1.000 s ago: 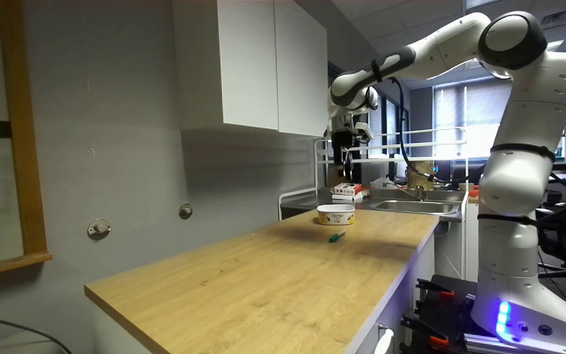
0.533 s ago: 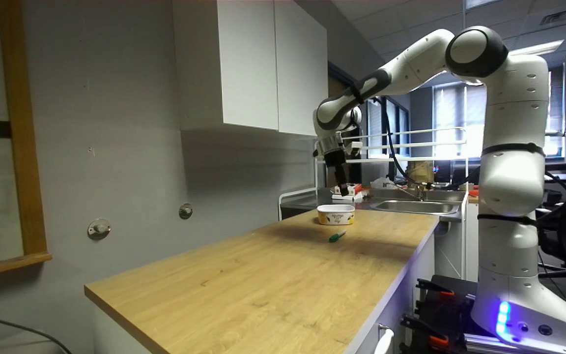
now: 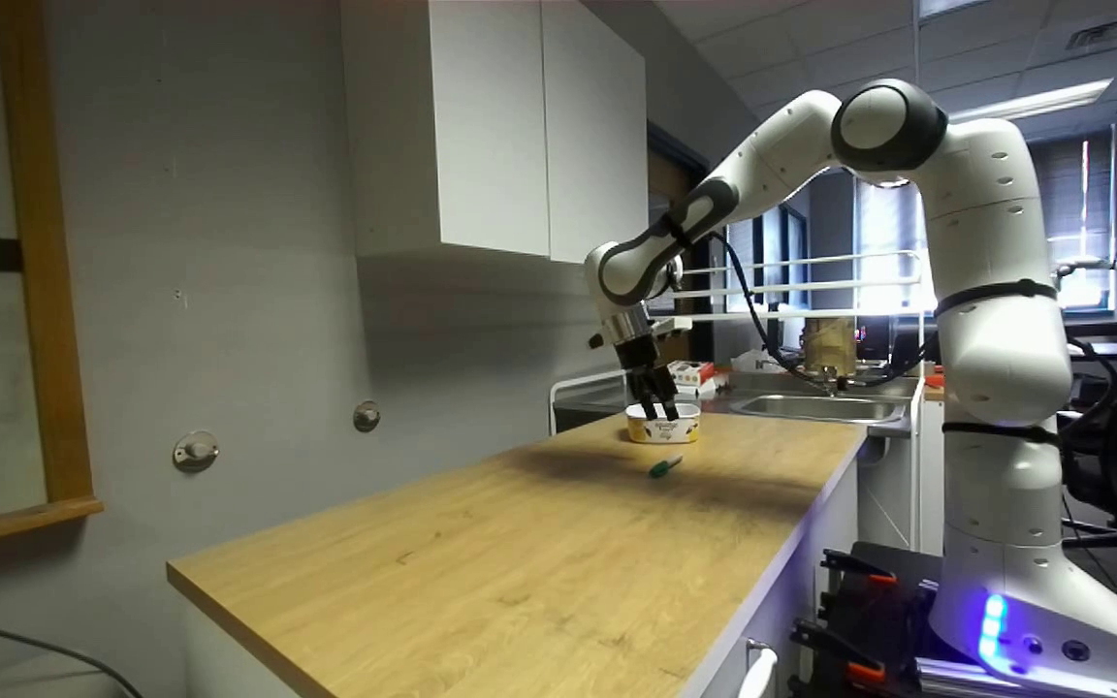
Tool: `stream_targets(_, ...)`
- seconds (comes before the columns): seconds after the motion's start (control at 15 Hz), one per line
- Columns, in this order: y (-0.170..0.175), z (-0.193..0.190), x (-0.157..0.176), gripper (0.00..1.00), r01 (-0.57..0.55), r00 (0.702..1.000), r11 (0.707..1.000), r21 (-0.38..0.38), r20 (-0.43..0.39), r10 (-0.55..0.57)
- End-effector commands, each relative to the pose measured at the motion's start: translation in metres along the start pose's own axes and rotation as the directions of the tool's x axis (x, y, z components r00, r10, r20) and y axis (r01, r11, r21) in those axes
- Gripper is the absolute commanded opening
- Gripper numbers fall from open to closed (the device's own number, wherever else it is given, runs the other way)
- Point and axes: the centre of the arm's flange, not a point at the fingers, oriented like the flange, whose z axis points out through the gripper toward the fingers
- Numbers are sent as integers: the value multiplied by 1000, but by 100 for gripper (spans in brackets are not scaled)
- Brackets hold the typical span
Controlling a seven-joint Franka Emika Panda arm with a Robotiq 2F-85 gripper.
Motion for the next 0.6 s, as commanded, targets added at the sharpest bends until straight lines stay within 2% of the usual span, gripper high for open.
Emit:
stream_targets(0.0, 10, 21, 17, 100, 142, 990, 989, -48, 20, -141)
stream_targets(0.27, 10, 48, 10, 100, 203, 979, 976, -80, -13, -205)
stream_targets(0.53, 9, 77, -11, 100, 216, 971, 972, -97, -87, -225)
